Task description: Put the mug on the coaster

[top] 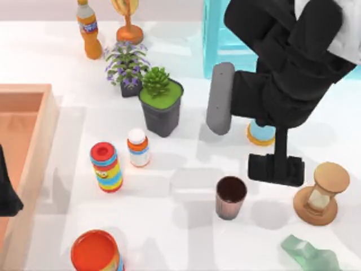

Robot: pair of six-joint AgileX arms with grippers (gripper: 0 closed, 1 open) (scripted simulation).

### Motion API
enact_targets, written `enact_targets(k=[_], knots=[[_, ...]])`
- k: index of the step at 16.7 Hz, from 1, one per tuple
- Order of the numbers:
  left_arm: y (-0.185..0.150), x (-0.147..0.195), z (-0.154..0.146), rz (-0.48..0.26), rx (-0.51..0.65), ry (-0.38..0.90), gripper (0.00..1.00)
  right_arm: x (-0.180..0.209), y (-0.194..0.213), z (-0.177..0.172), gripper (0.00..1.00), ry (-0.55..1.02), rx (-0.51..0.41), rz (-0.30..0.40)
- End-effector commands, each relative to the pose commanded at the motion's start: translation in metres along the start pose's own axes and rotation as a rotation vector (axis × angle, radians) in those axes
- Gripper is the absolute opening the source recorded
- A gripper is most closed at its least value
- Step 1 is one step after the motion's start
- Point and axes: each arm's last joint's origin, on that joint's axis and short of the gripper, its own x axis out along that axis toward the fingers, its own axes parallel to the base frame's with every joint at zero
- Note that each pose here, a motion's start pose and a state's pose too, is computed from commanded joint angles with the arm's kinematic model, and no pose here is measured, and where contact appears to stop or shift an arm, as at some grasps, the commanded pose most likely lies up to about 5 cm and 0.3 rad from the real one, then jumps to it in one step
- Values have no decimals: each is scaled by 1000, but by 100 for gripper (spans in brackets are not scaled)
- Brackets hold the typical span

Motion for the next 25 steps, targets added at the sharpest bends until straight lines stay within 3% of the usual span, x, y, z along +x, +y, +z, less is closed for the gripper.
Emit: enact_targets(k=[3, 5, 12, 20, 25], knots=[[0, 0, 0, 0, 0, 0, 100, 25, 11, 28, 100, 43, -110, 138], [0, 0, 0, 0, 0, 0, 100, 35, 16, 35, 100, 58, -136, 188], [0, 0, 0, 0, 0, 0, 100, 41, 16, 35, 100, 61, -135, 191], [0, 0, 0, 0, 0, 0, 100, 125, 31, 30, 100, 55, -137, 188], [0, 0, 0, 0, 0, 0, 100, 134, 35, 28, 100, 60, -138, 192]])
